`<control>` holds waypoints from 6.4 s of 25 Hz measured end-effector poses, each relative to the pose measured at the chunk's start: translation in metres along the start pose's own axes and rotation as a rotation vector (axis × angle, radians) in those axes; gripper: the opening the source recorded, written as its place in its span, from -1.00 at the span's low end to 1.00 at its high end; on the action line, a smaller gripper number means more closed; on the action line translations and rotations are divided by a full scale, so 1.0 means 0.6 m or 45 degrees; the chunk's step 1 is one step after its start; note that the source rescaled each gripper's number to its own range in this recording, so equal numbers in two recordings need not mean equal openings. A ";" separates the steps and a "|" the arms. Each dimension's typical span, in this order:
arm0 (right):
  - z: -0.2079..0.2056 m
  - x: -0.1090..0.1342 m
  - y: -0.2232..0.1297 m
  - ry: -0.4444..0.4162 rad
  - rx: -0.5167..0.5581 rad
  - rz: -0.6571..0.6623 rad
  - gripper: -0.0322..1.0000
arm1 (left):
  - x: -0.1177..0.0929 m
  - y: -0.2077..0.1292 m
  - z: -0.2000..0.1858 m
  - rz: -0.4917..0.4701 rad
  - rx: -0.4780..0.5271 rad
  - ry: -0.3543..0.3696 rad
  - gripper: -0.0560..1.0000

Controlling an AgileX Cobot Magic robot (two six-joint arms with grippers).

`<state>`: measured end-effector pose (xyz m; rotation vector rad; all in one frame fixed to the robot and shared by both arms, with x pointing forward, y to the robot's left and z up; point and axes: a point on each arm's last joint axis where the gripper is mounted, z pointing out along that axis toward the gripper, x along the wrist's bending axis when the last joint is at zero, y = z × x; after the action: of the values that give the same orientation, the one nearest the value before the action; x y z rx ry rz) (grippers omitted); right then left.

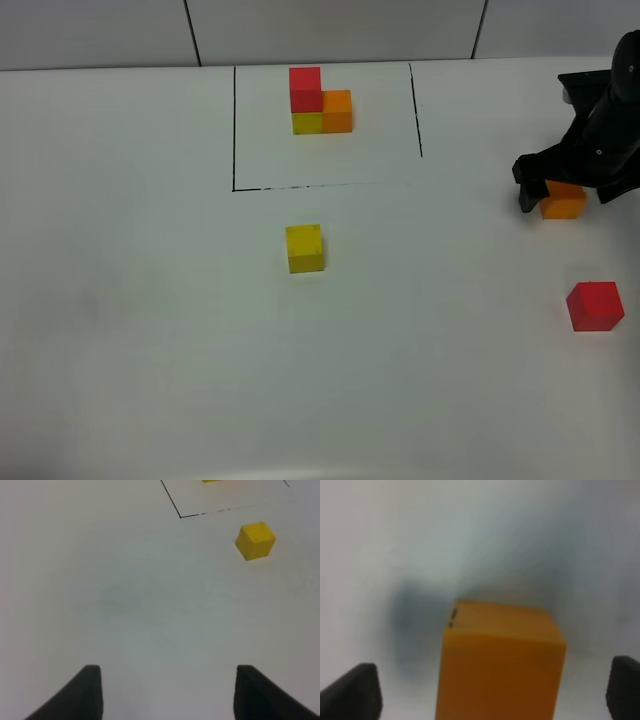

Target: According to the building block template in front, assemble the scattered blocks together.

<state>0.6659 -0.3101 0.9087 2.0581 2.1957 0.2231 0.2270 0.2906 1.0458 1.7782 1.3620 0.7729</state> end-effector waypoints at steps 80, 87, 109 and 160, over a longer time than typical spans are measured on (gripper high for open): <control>0.010 0.412 -0.023 0.216 0.017 -1.835 -0.90 | 0.000 0.000 0.000 0.001 0.000 0.000 -0.15; 0.011 0.427 -0.025 0.208 -0.026 -1.858 -0.90 | 0.000 0.000 0.000 0.001 0.000 0.000 -0.15; 0.012 0.428 -0.023 0.234 -0.049 -1.775 -0.79 | 0.000 0.000 0.000 0.001 0.000 0.000 -0.15; -0.034 0.028 -0.213 -0.011 0.109 -0.039 0.61 | 0.000 0.000 0.000 0.001 0.000 0.000 -0.15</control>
<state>0.5355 -0.3019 0.9044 2.0625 2.2676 0.1189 0.2270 0.2906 1.0458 1.7789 1.3613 0.7734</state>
